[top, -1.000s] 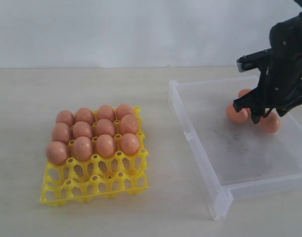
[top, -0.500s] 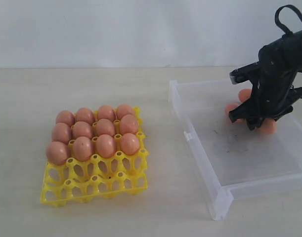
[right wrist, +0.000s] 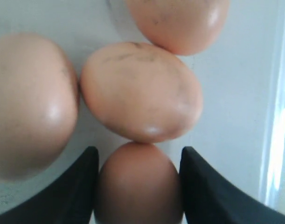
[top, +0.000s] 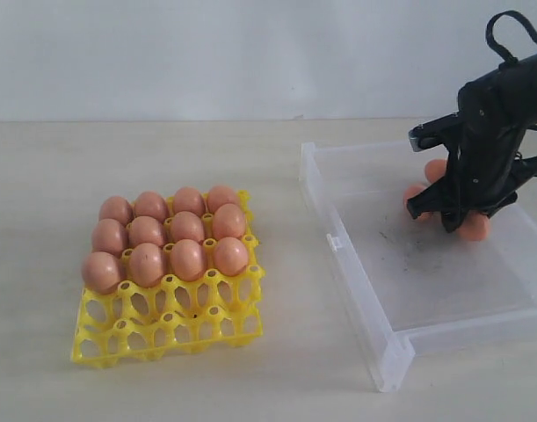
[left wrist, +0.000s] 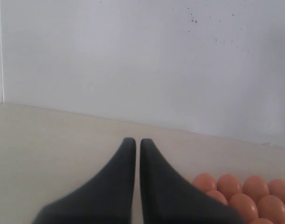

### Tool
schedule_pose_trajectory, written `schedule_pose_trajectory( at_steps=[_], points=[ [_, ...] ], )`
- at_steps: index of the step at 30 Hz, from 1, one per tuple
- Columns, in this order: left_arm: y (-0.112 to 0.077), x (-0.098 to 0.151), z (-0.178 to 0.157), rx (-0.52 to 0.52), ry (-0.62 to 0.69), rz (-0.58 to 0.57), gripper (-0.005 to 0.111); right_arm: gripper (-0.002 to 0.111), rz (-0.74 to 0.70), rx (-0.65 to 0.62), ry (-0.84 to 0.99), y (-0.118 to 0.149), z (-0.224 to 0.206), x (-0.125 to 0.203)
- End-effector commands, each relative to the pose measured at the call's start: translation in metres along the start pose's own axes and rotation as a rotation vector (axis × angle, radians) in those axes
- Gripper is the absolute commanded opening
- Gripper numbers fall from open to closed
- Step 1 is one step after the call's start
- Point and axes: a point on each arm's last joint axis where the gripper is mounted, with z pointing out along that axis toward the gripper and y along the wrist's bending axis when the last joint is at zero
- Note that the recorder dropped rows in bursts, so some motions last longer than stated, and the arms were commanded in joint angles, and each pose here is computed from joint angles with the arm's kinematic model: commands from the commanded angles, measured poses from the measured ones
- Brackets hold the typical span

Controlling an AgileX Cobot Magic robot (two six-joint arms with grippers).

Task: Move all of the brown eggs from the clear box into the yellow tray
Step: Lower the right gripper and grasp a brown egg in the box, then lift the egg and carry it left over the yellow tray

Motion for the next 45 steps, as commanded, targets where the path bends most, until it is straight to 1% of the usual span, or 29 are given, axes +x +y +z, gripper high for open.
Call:
schedule_pose_trajectory(
  at_steps=[1, 8, 11, 14, 20, 26, 32, 33, 35, 39, 43, 45],
  points=[
    [0.000, 0.001, 0.000, 0.002, -0.001, -0.018, 0.004, 0.000, 0.031, -0.036, 0.001, -0.002, -0.014, 0.001],
    [0.000, 0.001, 0.000, 0.002, -0.001, -0.018, 0.004, 0.000, 0.040, -0.095, -0.111, 0.000, -0.058, -0.005],
    [0.000, 0.001, 0.000, 0.002, -0.001, -0.018, 0.004, 0.000, 0.032, -0.123, -0.208, 0.011, -0.078, -0.006],
    [0.000, 0.001, 0.000, 0.002, -0.001, -0.018, 0.004, 0.000, 0.031, -0.169, -0.354, 0.026, -0.095, -0.004],
    [0.000, 0.001, 0.000, 0.002, -0.001, -0.018, 0.004, 0.000, -0.001, -0.265, -0.605, 0.063, -0.124, 0.015],
    [0.000, 0.001, 0.000, 0.002, -0.001, -0.018, 0.004, 0.000, -0.061, -0.385, -0.849, 0.108, -0.142, 0.038],
    [0.000, 0.001, 0.000, 0.002, -0.001, -0.018, 0.004, 0.000, -0.126, -0.580, -1.075, 0.163, -0.160, 0.063],
    [0.000, 0.001, 0.000, 0.002, -0.001, -0.018, 0.004, 0.000, -0.150, -0.621, -1.118, 0.171, -0.164, 0.067],
    [0.000, 0.001, 0.000, 0.002, -0.001, -0.018, 0.004, 0.000, -0.253, -0.693, -1.205, 0.189, -0.172, 0.076],
    [0.000, 0.001, 0.000, 0.002, -0.001, -0.018, 0.004, 0.000, -0.383, -0.818, -1.263, 0.216, -0.170, 0.087],
    [0.000, 0.001, 0.000, 0.002, -0.001, -0.018, 0.004, 0.000, -0.446, -0.884, -1.239, 0.233, -0.149, 0.090],
    [0.000, 0.001, 0.000, 0.002, -0.001, -0.018, 0.004, 0.000, -0.522, -0.895, -1.218, 0.244, -0.138, 0.088]
  ],
)
